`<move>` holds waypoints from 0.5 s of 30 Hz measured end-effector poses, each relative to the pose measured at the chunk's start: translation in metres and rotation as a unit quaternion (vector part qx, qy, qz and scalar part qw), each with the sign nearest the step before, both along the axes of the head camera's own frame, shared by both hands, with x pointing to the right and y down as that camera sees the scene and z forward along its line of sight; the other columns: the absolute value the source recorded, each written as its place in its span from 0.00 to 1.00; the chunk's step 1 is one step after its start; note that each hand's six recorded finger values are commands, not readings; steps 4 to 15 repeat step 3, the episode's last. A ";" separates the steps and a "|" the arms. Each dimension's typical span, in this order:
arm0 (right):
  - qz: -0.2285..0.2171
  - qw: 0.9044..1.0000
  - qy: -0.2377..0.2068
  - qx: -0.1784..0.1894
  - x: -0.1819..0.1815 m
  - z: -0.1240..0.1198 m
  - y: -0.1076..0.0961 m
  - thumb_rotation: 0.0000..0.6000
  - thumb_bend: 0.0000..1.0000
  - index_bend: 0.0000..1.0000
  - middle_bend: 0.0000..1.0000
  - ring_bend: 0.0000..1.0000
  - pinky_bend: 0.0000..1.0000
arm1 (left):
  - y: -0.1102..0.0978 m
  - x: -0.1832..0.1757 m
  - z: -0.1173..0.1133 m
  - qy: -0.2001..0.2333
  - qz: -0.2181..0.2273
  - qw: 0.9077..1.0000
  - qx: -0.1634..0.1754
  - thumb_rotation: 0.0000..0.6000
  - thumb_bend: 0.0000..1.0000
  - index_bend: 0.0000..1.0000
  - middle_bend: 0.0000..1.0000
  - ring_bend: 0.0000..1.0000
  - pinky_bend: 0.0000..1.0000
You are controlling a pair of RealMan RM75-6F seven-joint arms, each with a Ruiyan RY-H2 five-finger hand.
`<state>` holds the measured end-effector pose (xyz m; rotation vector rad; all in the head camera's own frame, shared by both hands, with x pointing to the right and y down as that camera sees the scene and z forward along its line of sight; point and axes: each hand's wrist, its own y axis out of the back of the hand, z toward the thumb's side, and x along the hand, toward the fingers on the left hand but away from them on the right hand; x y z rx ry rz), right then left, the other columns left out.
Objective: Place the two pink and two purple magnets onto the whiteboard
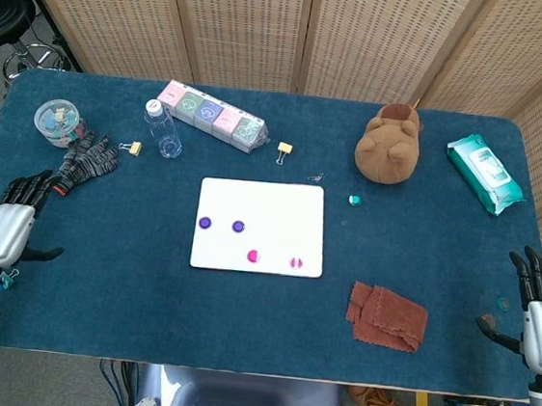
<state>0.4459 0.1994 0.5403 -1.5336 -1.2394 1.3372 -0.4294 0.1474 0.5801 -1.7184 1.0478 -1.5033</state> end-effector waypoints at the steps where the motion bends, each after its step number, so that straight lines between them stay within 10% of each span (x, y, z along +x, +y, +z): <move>1: 0.001 1.000 0.001 0.003 0.000 -0.001 0.000 1.00 0.00 0.00 0.00 0.00 0.00 | 0.007 -0.005 -0.004 -0.003 -0.005 1.000 0.005 1.00 0.04 0.00 0.00 0.00 0.00; 15: 0.002 1.000 0.004 0.009 0.000 -0.004 0.001 1.00 0.00 0.00 0.00 0.00 0.00 | 0.019 -0.012 -0.012 -0.006 -0.014 1.000 0.015 1.00 0.04 0.00 0.00 0.00 0.00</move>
